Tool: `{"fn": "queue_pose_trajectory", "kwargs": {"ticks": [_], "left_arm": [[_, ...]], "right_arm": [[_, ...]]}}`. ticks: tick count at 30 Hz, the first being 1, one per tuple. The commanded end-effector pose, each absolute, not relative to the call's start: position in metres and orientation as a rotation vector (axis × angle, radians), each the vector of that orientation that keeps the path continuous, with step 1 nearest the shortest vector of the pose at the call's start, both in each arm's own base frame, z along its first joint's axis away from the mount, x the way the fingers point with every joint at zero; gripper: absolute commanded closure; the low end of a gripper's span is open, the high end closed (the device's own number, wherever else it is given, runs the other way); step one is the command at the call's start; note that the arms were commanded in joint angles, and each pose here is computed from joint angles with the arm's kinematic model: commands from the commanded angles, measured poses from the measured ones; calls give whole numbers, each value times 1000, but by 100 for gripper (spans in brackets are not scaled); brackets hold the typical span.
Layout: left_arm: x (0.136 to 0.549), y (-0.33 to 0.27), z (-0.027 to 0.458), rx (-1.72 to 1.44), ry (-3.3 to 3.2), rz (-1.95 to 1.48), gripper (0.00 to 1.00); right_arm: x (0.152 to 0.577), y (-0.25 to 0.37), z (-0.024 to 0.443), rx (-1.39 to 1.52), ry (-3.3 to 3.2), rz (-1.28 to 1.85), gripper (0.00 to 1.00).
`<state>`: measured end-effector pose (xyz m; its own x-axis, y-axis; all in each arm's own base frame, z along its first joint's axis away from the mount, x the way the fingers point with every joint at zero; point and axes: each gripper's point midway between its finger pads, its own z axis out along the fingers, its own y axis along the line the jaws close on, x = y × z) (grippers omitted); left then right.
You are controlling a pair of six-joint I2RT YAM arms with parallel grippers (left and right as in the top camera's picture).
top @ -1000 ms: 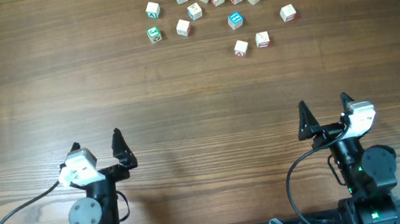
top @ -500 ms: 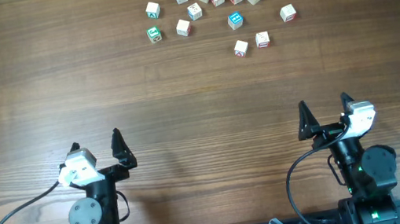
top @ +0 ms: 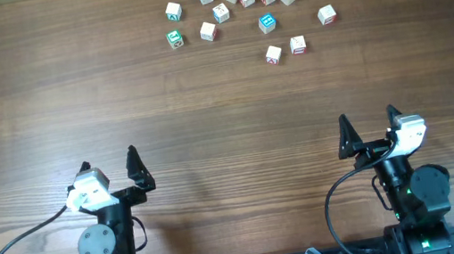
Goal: Form a horizontal line
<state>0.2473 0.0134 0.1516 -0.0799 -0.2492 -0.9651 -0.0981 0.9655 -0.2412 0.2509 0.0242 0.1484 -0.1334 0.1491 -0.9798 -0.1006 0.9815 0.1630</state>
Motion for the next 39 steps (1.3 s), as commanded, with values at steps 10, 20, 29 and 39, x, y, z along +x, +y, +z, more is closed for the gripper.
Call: {"fn": "queue_pose_trajectory", "kwargs": {"ticks": [10, 20, 29, 39], "left_arm": [[247, 15, 154, -259, 1639, -102, 0], [247, 15, 154, -259, 1639, -102, 0], [247, 15, 155, -256, 1636, -106, 0], [229, -54, 231, 83, 1489, -428, 0]], "right_arm": [[252, 20, 149, 57, 1690, 197, 0], [252, 20, 149, 57, 1690, 197, 0], [252, 20, 149, 56, 1690, 197, 0], [252, 20, 149, 56, 1690, 197, 0]]}}
